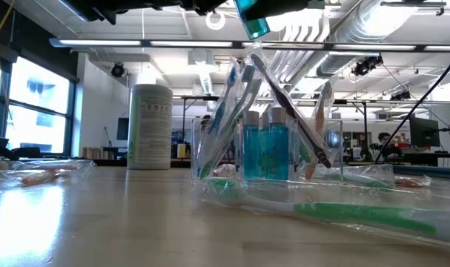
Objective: Pick & Place toothbrushing station
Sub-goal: Put the blue mouthwash into the middle section of the transparent organizer
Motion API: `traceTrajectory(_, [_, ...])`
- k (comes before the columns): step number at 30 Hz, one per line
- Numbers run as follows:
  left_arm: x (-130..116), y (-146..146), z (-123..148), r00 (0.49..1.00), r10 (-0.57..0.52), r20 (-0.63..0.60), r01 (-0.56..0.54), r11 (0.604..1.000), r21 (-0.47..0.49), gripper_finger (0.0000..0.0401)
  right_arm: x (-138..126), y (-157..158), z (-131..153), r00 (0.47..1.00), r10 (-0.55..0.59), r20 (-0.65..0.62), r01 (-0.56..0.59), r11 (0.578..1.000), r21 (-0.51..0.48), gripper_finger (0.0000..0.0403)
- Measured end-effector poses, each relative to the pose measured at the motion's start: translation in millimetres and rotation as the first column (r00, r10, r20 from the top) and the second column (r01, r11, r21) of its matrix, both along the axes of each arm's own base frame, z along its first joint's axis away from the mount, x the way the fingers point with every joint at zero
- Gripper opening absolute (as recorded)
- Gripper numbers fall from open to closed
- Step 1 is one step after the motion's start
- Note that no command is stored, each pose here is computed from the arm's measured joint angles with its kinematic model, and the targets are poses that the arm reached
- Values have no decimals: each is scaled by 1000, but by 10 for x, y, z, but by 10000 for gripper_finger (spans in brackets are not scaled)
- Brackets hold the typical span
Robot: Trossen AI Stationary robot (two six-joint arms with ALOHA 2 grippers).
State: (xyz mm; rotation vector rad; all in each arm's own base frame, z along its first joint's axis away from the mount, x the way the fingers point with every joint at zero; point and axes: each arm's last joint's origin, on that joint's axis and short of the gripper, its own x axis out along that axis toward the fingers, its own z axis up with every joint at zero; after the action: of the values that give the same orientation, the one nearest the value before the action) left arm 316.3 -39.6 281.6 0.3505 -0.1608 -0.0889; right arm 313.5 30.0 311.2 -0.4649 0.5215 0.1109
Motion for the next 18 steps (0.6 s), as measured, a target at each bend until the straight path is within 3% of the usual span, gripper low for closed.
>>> traceTrajectory(5, [0, 2, 1, 1000, 2, 2, -2, 1000, 0, 203, 0, 0, 0, 1000, 1, 0, -1, 1000, 1, 78])
traceTrajectory(11, [-1, 6, 7, 1000, 11, 9, -11, 1000, 18, 96, -1, 3, -2, 1000, 1, -3, -1, 1000, 18, 78])
traceTrajectory(18, [-1, 12, 2, 999, 38, 1, -38, 999, 25, 90, -4, 2, -7, 1000, -22, -8, 22, 998, 55, 89])
